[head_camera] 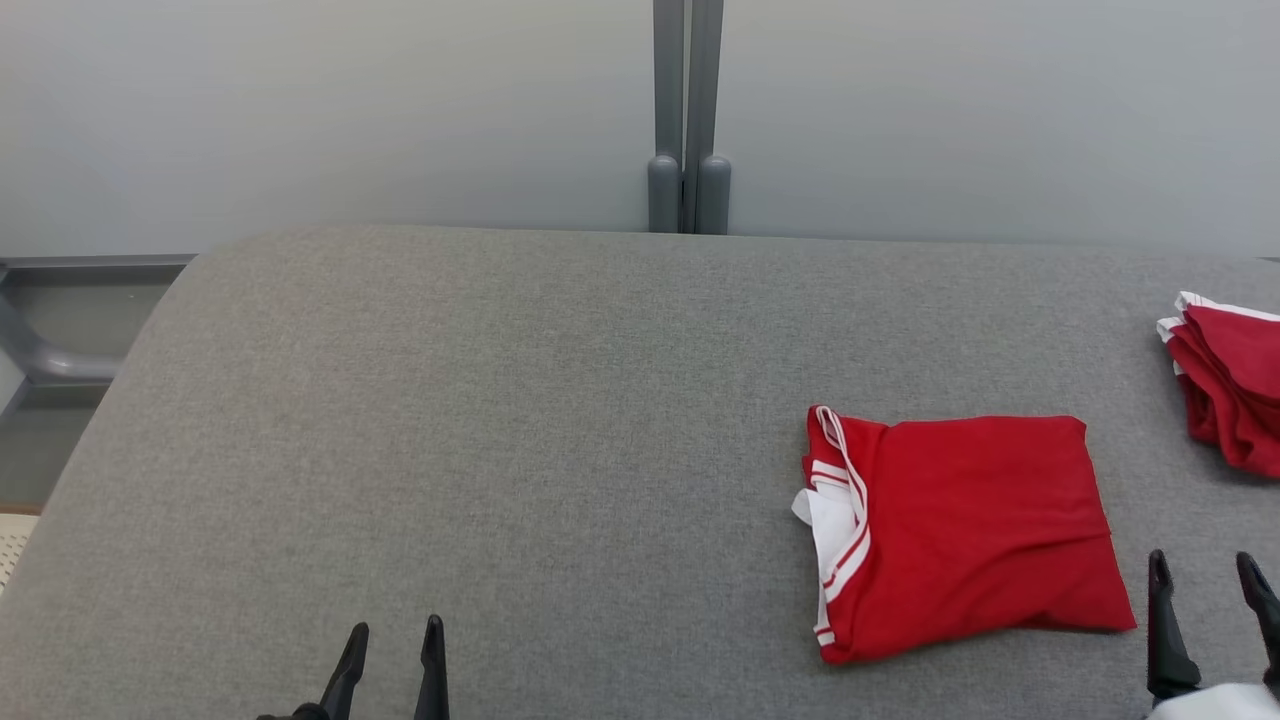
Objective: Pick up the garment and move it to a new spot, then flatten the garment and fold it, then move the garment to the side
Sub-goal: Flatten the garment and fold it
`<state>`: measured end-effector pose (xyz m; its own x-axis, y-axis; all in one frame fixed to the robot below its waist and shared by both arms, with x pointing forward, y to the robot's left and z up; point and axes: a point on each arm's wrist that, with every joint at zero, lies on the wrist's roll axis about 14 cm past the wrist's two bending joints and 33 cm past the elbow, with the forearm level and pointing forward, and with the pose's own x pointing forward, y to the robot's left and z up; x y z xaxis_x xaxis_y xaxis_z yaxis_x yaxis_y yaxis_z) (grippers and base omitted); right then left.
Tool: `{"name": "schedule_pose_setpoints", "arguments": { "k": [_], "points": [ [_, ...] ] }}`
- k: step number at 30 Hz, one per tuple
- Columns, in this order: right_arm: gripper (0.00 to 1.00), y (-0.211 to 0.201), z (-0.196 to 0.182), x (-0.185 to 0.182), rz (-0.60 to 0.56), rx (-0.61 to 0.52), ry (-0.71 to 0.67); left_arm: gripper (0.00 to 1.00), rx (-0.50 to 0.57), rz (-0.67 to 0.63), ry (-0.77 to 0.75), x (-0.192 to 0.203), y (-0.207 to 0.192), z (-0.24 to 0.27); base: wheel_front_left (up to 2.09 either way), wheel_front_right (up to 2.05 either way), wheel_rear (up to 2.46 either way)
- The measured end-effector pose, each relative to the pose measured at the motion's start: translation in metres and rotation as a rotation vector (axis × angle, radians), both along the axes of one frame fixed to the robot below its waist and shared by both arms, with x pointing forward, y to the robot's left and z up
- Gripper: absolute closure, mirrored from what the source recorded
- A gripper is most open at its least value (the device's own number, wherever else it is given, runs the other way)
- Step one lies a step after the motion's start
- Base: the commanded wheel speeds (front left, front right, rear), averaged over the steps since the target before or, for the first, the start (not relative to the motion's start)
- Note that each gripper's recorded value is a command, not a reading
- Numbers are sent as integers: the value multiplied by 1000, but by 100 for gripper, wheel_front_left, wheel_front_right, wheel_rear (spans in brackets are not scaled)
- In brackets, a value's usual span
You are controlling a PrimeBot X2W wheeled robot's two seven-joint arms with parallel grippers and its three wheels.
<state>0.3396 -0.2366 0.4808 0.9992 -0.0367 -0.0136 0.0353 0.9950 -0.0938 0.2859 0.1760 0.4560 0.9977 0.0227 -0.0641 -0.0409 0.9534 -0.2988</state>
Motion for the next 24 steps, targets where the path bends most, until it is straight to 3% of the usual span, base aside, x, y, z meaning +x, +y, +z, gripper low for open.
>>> {"name": "schedule_pose_setpoints", "arguments": {
  "k": [3, 4, 6, 11, 15, 24],
  "points": [
    [4, 26, 8, 18, 69, 14, -29, 0, -3, 1, 2, 0, 0, 0, 0, 0, 0],
    [54, 37, 8, 24, 100, 14, -27, 0, -5, -1, 4, 0, -1, -1, 0, 0, 0],
    [100, 55, -5, 35, 146, 8, 14, 0, -8, -5, 4, 2, -3, 0, 0, 0, 0],
    [100, 108, -30, 77, 273, -13, 111, 0, -24, -9, 8, 12, -6, 0, 0, 0, 0],
    [100, 122, -51, 100, 285, -1, 198, 0, -42, -7, 42, 14, -8, -8, 0, 0, 0],
    [100, 150, -91, 112, 349, -16, 330, 0, -44, 41, 80, 13, 4, -18, 0, 0, 0]
  ]
}}
